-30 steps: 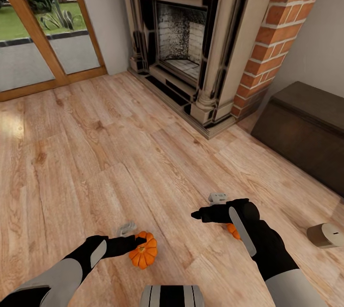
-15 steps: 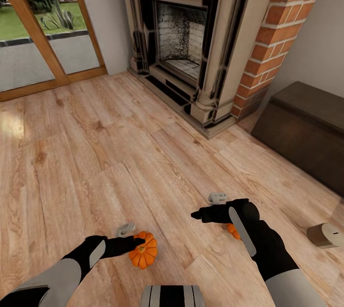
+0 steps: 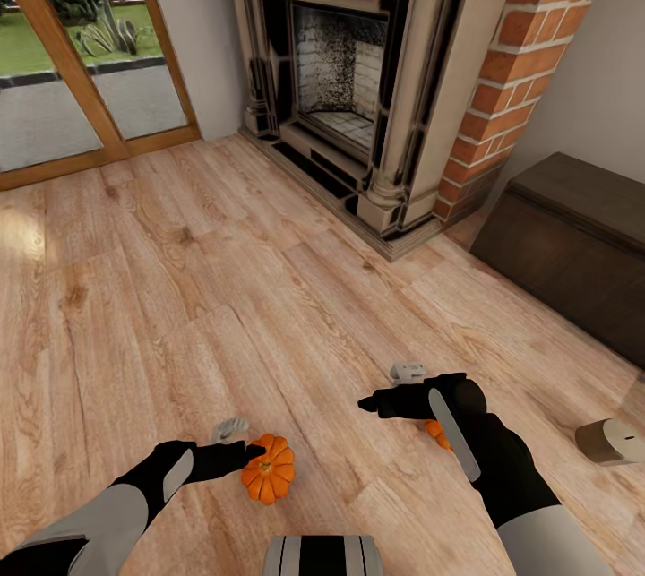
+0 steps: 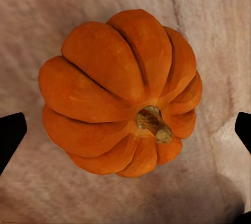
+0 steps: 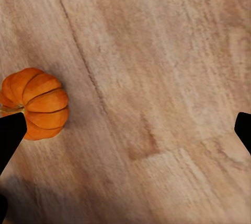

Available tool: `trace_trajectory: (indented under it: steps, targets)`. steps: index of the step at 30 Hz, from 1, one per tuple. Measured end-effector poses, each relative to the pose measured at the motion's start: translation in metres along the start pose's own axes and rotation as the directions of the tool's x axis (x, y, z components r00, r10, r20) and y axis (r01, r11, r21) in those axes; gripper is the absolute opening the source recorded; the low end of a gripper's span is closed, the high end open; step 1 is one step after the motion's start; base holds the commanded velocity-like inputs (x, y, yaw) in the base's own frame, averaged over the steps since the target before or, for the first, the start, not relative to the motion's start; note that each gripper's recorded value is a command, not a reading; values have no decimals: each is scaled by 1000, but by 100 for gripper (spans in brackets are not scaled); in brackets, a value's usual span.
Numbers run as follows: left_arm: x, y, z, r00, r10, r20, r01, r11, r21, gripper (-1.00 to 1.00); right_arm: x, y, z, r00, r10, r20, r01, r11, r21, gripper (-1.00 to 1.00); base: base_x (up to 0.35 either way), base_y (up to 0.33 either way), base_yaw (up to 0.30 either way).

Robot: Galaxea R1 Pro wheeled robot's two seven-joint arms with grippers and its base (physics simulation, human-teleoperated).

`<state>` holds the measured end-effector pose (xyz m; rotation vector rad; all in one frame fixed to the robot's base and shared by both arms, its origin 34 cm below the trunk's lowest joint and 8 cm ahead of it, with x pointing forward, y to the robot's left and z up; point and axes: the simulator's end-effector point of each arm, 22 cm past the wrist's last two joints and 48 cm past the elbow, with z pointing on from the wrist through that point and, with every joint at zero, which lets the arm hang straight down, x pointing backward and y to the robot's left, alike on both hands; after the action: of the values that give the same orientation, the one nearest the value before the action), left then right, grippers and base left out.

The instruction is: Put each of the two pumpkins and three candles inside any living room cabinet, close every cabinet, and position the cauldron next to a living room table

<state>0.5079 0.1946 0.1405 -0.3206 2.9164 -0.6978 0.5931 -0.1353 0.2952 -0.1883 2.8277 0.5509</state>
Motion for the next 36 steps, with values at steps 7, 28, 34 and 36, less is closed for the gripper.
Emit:
trace_trajectory:
  steps: [7,28,34,36]
  targets:
    - [11,15,9,1000,-15,-24,14,999,-39,100,10,-4,12,1000,11,-27,-11,1000,-1,100,0,0,0]
    - [11,27,9,1000,-18,-22,16,995,-103,100,11,-4,12,1000,11,-27,-11,1000,-2,100,0,0,0]
    - [17,33,14,999,-25,-36,21,994,-111,100,17,-7,19,999,18,-43,-18,1000,-3,100,0,0,0]
    - [20,35,17,999,-29,-43,24,993,-114,100,20,-8,23,999,20,-50,-21,1000,-4,100,0,0,0]
